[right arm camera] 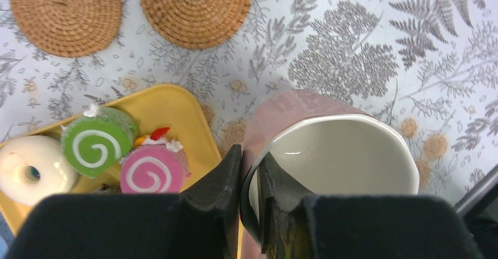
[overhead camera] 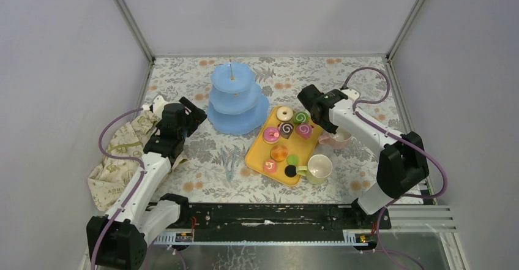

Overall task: Serve the afternoon tea
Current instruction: Pick up the cup at the center of the board, then place the cup on the coaster.

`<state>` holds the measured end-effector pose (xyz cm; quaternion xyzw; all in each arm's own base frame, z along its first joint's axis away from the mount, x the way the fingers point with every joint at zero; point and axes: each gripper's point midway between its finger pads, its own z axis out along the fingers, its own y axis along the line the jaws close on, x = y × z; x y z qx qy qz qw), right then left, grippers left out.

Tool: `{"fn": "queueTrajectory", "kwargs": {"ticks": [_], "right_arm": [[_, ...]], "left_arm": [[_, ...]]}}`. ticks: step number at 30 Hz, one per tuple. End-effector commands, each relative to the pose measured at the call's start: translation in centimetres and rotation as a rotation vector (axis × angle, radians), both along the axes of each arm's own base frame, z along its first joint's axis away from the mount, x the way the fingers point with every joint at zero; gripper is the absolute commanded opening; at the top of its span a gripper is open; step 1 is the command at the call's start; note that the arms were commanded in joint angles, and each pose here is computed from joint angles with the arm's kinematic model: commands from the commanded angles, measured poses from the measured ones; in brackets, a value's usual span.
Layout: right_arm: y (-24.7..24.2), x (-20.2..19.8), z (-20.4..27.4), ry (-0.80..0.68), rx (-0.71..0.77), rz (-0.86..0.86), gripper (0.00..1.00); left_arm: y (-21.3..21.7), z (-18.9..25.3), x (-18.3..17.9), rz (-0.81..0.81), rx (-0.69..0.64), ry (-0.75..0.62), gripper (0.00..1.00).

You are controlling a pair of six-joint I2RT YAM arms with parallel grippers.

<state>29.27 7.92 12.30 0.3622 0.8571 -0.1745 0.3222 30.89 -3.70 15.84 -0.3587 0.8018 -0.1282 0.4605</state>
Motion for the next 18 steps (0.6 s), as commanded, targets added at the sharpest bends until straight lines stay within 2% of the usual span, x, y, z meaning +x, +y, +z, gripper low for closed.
{"fn": "queueTrajectory", "kwargs": {"ticks": [1, 7, 18], "right_arm": [[-0.6, 3.6, 4.7, -0.148, -0.027, 0.063, 0.00], [-0.5, 7.6, 5.8, -0.186, 0.015, 0.125, 0.00], [2.2, 15.3, 6.0, -0.094, -0.029, 0.237, 0.00]], "left_arm": [[0.1, 1.5, 0.9, 0.001, 0.002, -0.053, 1.00], [0.1, 1.4, 0.9, 0.002, 0.004, -0.050, 1.00], [0.3, 1.3, 1.0, 0.007, 0.010, -0.047, 1.00]]}}
